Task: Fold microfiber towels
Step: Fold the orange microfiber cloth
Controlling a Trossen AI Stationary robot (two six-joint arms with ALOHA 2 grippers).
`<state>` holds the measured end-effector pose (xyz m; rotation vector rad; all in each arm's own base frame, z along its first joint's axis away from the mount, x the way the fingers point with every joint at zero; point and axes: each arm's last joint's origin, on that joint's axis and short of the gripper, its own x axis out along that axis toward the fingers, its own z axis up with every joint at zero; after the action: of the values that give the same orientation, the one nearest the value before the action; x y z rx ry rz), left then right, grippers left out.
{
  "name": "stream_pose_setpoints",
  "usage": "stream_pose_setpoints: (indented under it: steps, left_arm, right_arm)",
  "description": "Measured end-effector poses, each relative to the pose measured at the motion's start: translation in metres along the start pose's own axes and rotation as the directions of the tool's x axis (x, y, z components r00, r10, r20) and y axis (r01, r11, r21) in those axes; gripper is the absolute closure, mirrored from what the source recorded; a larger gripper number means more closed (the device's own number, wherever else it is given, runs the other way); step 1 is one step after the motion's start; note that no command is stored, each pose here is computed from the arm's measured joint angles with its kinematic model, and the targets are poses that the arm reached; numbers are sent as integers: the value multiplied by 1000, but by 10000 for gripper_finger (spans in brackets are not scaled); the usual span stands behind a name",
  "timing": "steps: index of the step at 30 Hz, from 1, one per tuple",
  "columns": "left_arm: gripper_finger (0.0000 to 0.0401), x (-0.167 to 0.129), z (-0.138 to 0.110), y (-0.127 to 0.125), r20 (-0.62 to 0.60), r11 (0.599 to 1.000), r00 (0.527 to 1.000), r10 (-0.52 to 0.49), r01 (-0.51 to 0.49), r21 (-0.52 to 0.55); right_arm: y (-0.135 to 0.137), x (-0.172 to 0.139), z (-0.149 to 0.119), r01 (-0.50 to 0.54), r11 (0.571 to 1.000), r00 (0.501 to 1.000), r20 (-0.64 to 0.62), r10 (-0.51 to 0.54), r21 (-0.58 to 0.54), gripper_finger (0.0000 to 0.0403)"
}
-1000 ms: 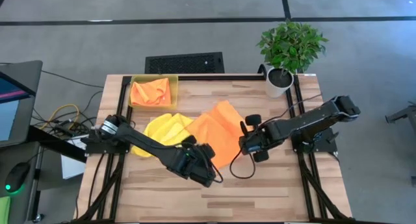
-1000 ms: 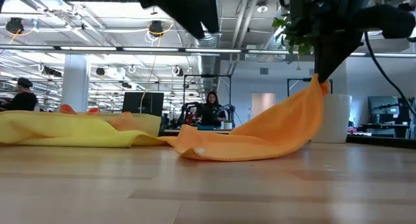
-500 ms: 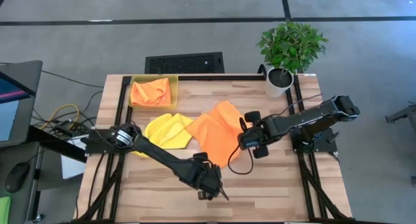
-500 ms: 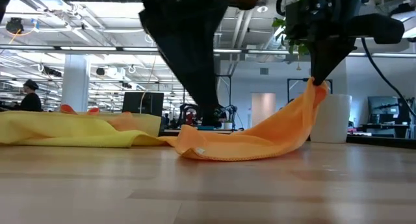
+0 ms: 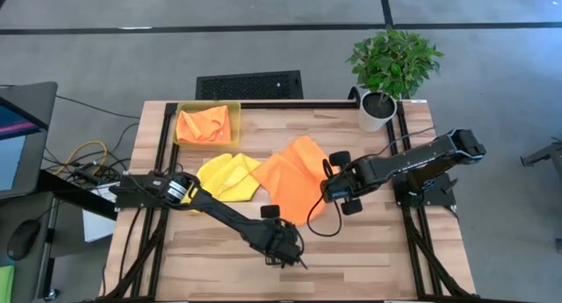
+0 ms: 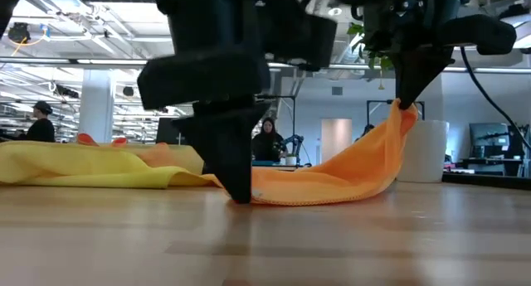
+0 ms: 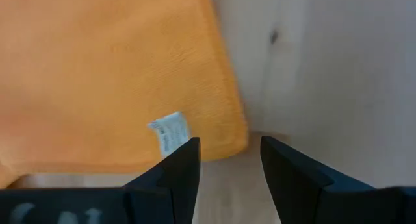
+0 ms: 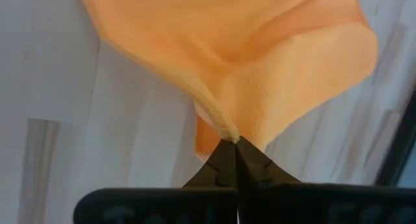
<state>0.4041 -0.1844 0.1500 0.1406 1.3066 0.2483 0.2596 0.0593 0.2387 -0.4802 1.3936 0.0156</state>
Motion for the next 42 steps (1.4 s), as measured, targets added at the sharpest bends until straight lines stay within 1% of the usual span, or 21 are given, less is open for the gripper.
stream_pose_setpoints:
  steps: [6, 9, 13, 17, 18, 21, 23, 25, 28, 31, 34, 37, 39, 42]
  left_arm:
    - [247, 7, 1, 4, -9, 1000, 1000, 18, -18, -14]
    - [262, 9, 4, 8, -17, 1000, 1000, 13, -13, -21]
    - [314, 11, 6, 14, -44, 1000, 999, -23, 22, -22]
    - [384, 13, 8, 19, -58, 997, 997, -50, 46, -58]
    - [391, 14, 9, 20, -64, 996, 996, -53, 49, -74]
    - [397, 14, 10, 23, -93, 986, 990, -111, 98, -134]
    - [399, 14, 10, 23, -101, 979, 986, -132, 114, -168]
    - [399, 10, 9, 20, -108, 974, 982, -154, 133, -182]
    - [400, -4, 11, 12, -94, 959, 972, -215, 192, -209]
    - [401, -27, 16, 8, -48, 930, 957, -285, 264, -254]
    - [401, -44, 18, 3, -29, 892, 938, -346, 319, -321]
    - [401, -63, 21, -2, -15, 835, 906, -424, 384, -393]
    - [401, -75, 25, -4, 2, 788, 880, -476, 427, -444]
    - [401, -90, 30, -8, 34, 750, 862, -505, 458, -477]
  right_arm:
    - [0, 0, 1, -9, 1000, 1000, 15, 9, 5, 399]
    - [0, 0, 1, -9, 1000, 1000, 14, 9, 5, 399]
    - [0, 0, 1, -9, 1000, 1000, 13, 9, 5, 399]
    - [0, 0, 1, -9, 1000, 1000, 8, 9, 3, 399]
    - [0, 0, 0, -10, 1000, 1000, 3, 10, 2, 399]
    - [1, 0, -3, -24, 1000, 999, -30, 24, -8, 398]
    - [2, 0, -7, -37, 999, 997, -68, 35, -23, 398]
    - [5, -1, -11, -52, 998, 993, -110, 47, -41, 398]
    - [7, -3, -17, -93, 994, 983, -165, 82, -57, 398]
    - [9, -4, -21, -144, 988, 970, -205, 129, -58, 397]
    - [10, -4, -21, -204, 978, 959, -212, 190, -47, 397]
    - [13, -5, -21, -285, 957, 941, -206, 268, -53, 396]
    - [14, -5, -21, -338, 939, 925, -204, 319, -62, 396]
    - [16, -6, -21, -373, 924, 914, -204, 350, -86, 396]
